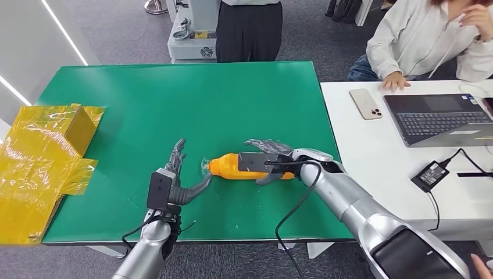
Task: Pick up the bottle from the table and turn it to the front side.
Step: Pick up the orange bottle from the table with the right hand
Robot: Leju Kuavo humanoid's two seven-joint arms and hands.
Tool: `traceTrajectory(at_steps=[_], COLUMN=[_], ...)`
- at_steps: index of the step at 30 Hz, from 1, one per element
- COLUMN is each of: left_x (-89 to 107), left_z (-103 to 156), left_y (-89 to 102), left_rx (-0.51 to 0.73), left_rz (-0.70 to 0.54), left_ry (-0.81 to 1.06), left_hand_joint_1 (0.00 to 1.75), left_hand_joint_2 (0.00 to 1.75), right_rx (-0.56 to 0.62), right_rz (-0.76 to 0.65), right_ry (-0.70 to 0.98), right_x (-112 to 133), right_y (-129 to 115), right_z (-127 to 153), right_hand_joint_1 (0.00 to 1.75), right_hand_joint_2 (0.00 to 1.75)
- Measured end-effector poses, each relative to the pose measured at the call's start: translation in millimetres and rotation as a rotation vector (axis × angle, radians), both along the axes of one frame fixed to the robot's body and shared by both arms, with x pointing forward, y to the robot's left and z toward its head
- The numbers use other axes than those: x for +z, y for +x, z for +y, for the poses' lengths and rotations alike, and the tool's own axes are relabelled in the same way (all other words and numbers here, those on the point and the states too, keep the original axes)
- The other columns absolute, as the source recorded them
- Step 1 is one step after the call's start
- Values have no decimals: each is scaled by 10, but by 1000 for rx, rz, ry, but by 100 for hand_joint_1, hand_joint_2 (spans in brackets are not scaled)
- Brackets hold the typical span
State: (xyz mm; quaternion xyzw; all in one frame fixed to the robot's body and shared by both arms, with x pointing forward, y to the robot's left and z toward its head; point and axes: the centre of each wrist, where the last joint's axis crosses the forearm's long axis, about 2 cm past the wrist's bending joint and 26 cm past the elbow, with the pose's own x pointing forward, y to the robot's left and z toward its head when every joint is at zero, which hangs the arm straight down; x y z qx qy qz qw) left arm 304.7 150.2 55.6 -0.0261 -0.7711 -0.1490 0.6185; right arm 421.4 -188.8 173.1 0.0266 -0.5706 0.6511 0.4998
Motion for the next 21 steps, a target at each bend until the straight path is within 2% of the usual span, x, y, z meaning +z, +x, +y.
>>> traceTrajectory(at_steps=[19, 20, 21], left_x=[-147, -147, -147], left_z=[152, 152, 152], left_y=[-128, -127, -127], left_rx=[34, 34, 35], left_rz=[44, 44, 44], left_ry=[43, 44, 46], left_hand_joint_1=[0, 0, 0], left_hand_joint_2=[175, 175, 175], right_rx=[-34, -32, -31], right_rz=[53, 56, 59], right_ry=[-193, -200, -206], right_x=[-184, -194, -205], right_y=[-23, -26, -29], right_z=[-183, -190, -196], right_hand_joint_1=[0, 17, 61], right_hand_joint_2=[175, 175, 175])
